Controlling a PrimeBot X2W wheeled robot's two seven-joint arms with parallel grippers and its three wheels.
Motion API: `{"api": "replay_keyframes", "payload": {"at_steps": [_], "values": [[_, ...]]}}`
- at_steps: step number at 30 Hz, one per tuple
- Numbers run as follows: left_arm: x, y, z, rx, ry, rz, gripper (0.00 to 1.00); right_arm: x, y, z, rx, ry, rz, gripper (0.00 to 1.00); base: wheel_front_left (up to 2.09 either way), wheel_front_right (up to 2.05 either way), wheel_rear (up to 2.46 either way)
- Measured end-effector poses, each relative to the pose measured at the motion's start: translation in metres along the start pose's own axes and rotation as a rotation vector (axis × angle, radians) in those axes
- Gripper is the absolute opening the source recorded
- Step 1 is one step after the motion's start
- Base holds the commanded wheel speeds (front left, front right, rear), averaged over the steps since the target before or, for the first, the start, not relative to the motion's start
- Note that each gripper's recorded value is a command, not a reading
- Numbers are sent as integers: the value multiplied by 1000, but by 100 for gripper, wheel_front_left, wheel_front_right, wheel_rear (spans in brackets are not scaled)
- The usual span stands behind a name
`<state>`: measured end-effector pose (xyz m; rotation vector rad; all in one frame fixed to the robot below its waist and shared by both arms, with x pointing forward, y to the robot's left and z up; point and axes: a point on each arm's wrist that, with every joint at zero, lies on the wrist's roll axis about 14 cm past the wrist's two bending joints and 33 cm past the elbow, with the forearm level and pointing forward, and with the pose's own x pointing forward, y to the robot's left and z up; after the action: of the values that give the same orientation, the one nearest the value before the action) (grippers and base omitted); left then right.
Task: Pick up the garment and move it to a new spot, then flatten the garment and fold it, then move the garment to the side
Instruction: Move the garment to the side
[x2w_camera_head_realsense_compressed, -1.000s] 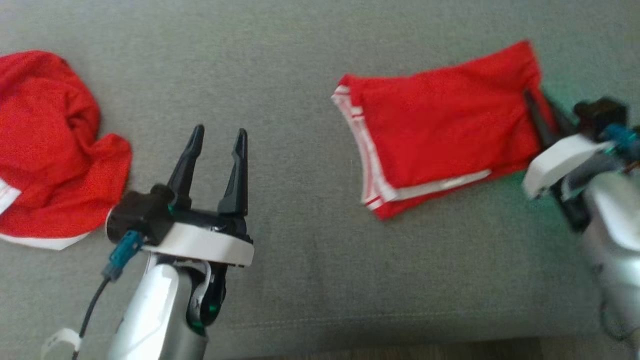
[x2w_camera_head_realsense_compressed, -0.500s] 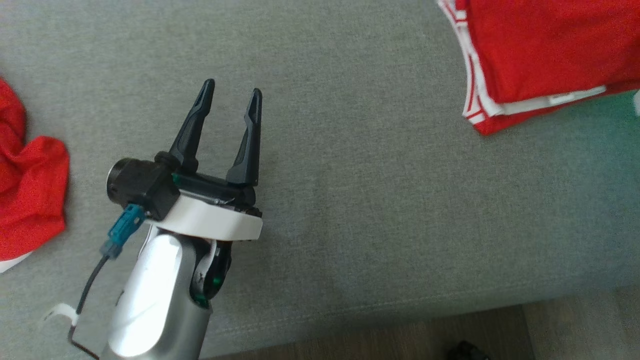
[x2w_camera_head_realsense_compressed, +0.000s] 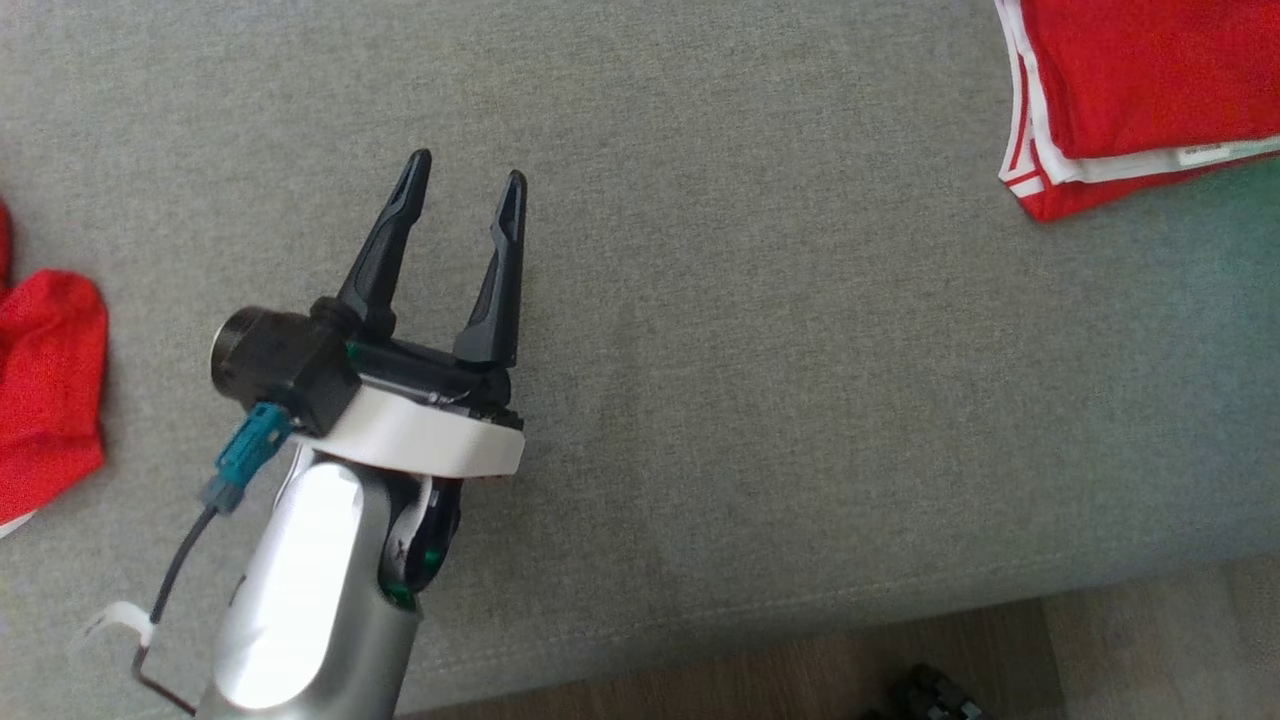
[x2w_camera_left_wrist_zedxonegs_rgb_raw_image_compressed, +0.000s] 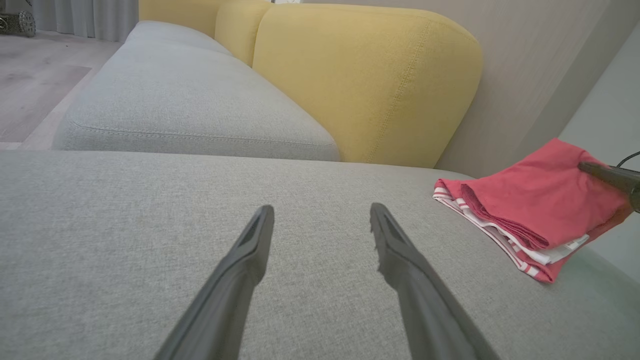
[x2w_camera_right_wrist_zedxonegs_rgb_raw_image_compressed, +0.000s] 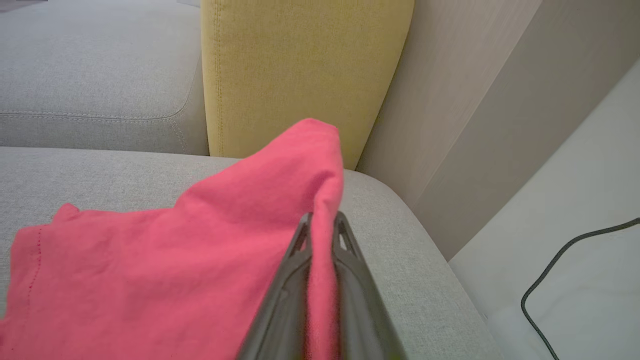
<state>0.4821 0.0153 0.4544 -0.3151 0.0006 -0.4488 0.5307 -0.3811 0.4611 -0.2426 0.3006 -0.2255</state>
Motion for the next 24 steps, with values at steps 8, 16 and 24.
{"api": "replay_keyframes", "payload": {"at_steps": [8,16,24], "values": [[-1,-1,3,4,-5,-2,100,-1,1,11,22,-33,-8,100,0,0,0],[-3,-2,11,8,-17,2,100,-7,7,30,-4,-87,8,100,0,0,0],[-20,-4,51,30,-89,38,100,-42,81,71,71,-261,174,100,0,0,0]]}}
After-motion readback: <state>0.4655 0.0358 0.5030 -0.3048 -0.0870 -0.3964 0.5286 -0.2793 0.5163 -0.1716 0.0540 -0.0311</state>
